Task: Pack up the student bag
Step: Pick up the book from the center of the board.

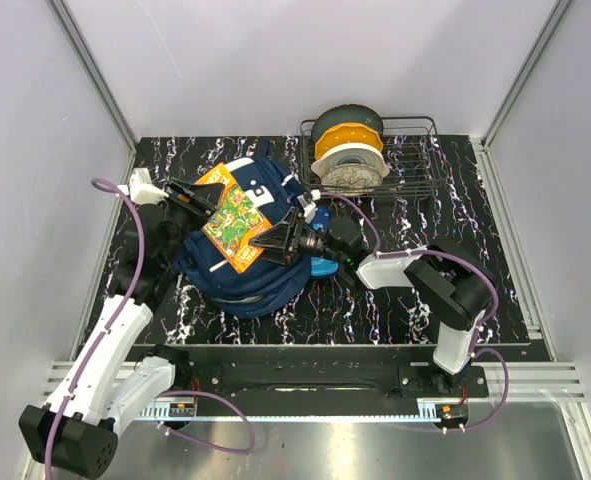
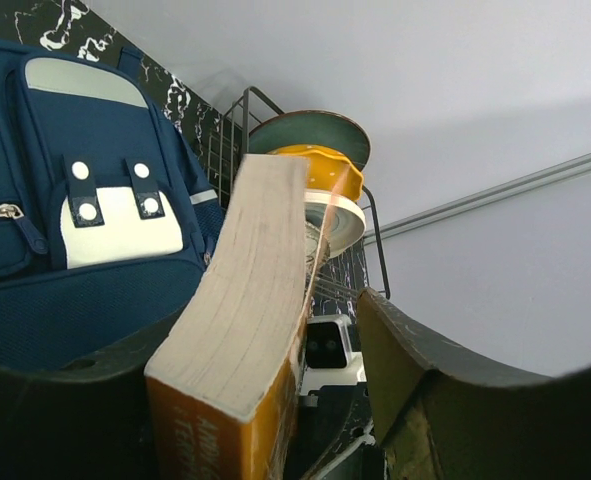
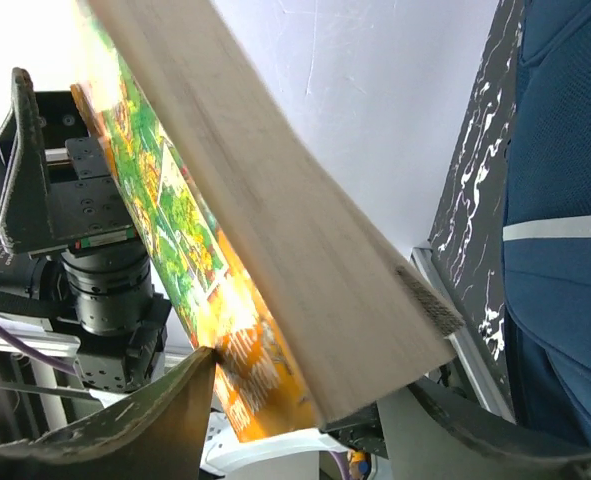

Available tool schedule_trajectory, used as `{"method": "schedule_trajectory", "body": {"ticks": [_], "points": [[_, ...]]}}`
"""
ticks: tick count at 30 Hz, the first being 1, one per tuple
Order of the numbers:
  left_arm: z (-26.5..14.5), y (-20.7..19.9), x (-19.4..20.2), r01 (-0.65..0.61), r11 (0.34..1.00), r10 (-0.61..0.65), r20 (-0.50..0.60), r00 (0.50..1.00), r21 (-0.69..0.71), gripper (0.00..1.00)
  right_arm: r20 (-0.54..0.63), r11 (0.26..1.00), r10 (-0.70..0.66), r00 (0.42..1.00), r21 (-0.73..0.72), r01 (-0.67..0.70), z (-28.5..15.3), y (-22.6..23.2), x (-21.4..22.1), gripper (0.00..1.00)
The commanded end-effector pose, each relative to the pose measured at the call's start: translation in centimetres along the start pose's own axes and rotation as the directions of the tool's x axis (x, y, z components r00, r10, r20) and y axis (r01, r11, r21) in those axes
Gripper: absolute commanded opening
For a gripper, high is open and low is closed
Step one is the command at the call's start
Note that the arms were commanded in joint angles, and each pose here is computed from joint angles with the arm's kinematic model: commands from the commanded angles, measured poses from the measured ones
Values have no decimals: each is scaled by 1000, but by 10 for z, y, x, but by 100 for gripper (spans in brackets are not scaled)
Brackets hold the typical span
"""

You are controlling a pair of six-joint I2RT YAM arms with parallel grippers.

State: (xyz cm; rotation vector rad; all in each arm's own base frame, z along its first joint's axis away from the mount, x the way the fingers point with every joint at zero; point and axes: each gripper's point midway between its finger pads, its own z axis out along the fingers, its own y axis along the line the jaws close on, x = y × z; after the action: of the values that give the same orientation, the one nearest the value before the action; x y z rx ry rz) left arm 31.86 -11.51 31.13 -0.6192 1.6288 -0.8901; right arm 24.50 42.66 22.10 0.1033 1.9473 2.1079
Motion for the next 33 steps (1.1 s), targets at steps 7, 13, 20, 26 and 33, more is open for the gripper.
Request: {"method": "schedule_trajectory", "body": {"ticks": [7,13,20,26,33], "points": [[-5,-25,-9,2,993,-4,20,1000,118,0,-36,975,-113,993,-196,104,1,48,8,46],[-6,-22,-7,-2,994,1,11,1000,108,0,-30,966,-148,989,-217,138,-1,58,9,57],[-8,-19,-1,-5,993,6,-7,1000,117,0,-28,968,-161,987,-201,152,-2,56,9,57],[-10,-19,8,-13,990,20,-43,999,142,0,-34,964,-171,985,-212,160,-3,59,11,19],[-12,-19,10,-83,983,90,-36,995,167,63,0,969,-215,977,-127,213,-9,59,8,0]]}}
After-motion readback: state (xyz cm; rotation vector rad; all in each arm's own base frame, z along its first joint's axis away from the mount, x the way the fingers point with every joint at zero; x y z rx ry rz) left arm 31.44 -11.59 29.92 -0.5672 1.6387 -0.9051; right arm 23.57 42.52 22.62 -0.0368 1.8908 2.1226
